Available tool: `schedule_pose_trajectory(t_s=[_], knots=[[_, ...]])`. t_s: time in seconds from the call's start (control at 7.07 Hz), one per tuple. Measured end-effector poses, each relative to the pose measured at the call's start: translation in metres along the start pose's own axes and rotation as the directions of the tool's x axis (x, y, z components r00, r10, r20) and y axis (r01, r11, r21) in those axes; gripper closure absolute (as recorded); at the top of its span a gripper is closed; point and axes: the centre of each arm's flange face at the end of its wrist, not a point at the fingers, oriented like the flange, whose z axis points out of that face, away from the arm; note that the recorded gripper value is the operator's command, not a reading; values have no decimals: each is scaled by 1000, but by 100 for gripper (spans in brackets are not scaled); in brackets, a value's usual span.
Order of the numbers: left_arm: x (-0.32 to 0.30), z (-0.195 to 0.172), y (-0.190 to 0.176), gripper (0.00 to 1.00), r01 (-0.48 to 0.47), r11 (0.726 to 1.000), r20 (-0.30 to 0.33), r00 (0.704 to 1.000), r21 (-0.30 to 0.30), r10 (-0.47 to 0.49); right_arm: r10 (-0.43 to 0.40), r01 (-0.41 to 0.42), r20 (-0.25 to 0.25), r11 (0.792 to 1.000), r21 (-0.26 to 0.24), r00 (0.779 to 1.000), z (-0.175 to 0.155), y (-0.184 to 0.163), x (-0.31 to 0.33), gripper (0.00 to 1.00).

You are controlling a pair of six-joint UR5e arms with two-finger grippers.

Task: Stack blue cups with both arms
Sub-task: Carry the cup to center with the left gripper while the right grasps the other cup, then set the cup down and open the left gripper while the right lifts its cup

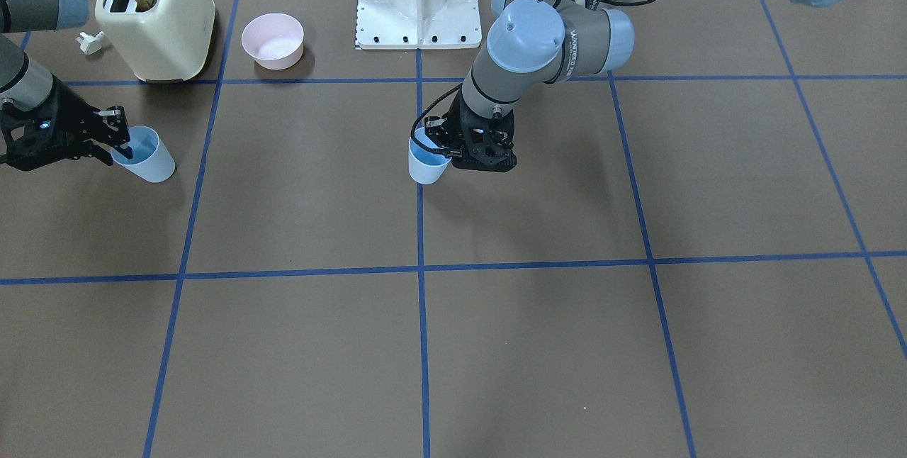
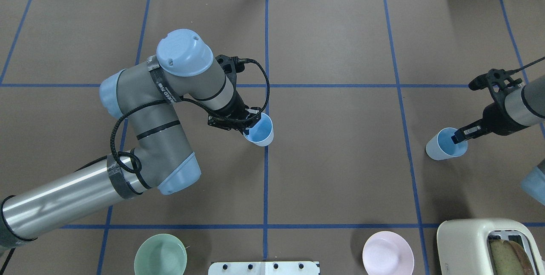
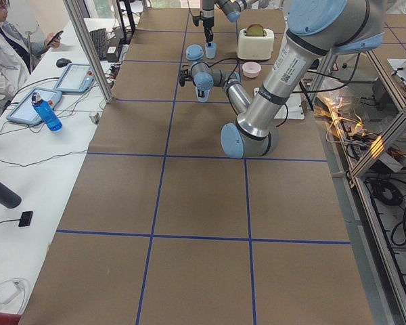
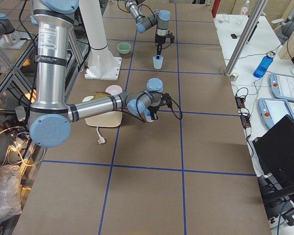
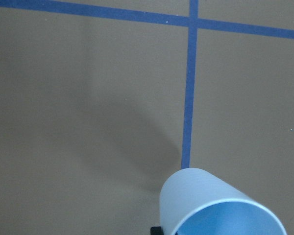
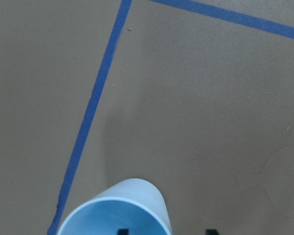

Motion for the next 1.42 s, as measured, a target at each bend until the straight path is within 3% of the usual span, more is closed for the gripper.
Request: schedule_pose_trajectory(t_s=[0.14,0.28,0.85,1.13,1.27,1.42], knots=[[2,3,1,100,-2,1000,4,1000,3,2,-2,2,1,1000,-1,1000,1,0,-2,96],[4,5,0,100,-2,1000,6,1000,5,2,-6,6,4,1000,0,1000,1,-2,-4,100],[9,11,-6,100,1,1000,19,1000,12,-1,-15,15,22,1000,12,1000,-9,-7,-12,100],[11,18,-14,100,4,999,38,999,39,-6,15,-16,29,1000,15,999,-33,-27,-25,100],[16,19,-17,79,4,999,39,999,44,-6,30,-31,28,999,14,999,-49,-46,-41,100],[18,19,-18,66,2,999,38,999,45,-4,41,-41,27,999,14,999,-63,-63,-58,100]])
